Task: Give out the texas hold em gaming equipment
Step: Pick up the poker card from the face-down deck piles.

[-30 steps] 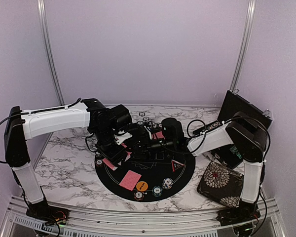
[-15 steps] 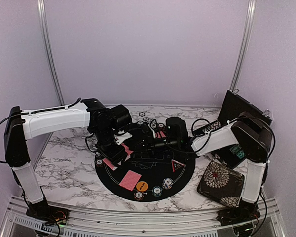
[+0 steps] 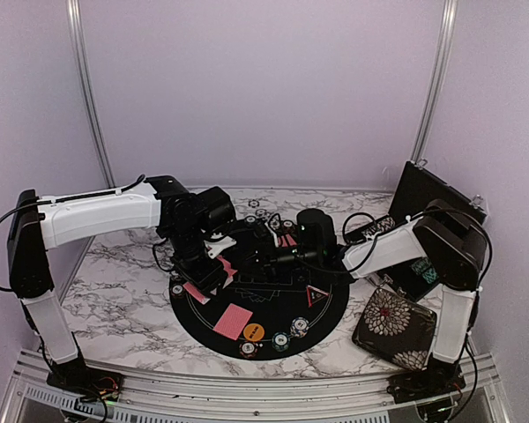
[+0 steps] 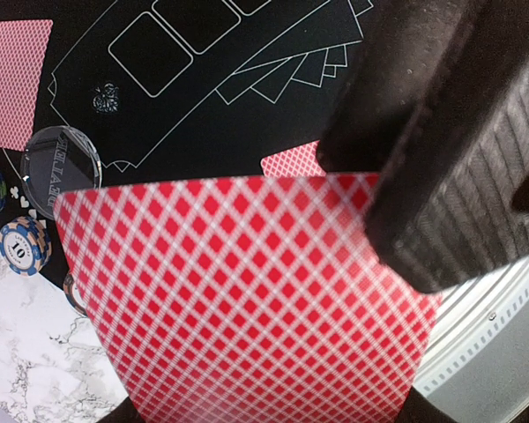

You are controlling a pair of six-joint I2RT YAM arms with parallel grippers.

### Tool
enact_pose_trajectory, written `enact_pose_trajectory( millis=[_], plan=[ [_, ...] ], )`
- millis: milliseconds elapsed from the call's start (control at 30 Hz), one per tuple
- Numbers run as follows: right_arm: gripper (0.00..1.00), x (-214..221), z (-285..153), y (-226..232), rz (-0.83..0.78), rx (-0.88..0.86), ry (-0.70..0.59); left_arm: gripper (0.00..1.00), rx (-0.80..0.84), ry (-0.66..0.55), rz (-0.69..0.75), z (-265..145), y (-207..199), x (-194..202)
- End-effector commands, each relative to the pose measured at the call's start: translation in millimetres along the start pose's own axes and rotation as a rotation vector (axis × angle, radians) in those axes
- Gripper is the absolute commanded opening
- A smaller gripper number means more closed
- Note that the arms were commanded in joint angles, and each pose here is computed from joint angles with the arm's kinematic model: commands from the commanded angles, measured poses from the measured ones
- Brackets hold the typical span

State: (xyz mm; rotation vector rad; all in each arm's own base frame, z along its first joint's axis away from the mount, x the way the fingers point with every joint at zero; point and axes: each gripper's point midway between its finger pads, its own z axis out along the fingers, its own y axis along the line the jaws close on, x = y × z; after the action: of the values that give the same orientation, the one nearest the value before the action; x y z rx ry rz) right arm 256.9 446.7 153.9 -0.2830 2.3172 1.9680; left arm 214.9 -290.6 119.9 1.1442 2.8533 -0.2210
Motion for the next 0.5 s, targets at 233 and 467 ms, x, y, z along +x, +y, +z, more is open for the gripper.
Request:
enact_pose_trajectory(
  millis=[233,467],
  plan=[
    [0.09,1.3,-0.6,16.0,-0.014,-0.050,0.006,0.45,0.005,-0.021,0.006,-9.2,0.1,-3.9],
    [0.02,1.3,-1.4,17.5,-0.010,-0.056,0.006,0.45,0.005,-0.022,0.005,-9.4,0.4,-4.0]
  ],
)
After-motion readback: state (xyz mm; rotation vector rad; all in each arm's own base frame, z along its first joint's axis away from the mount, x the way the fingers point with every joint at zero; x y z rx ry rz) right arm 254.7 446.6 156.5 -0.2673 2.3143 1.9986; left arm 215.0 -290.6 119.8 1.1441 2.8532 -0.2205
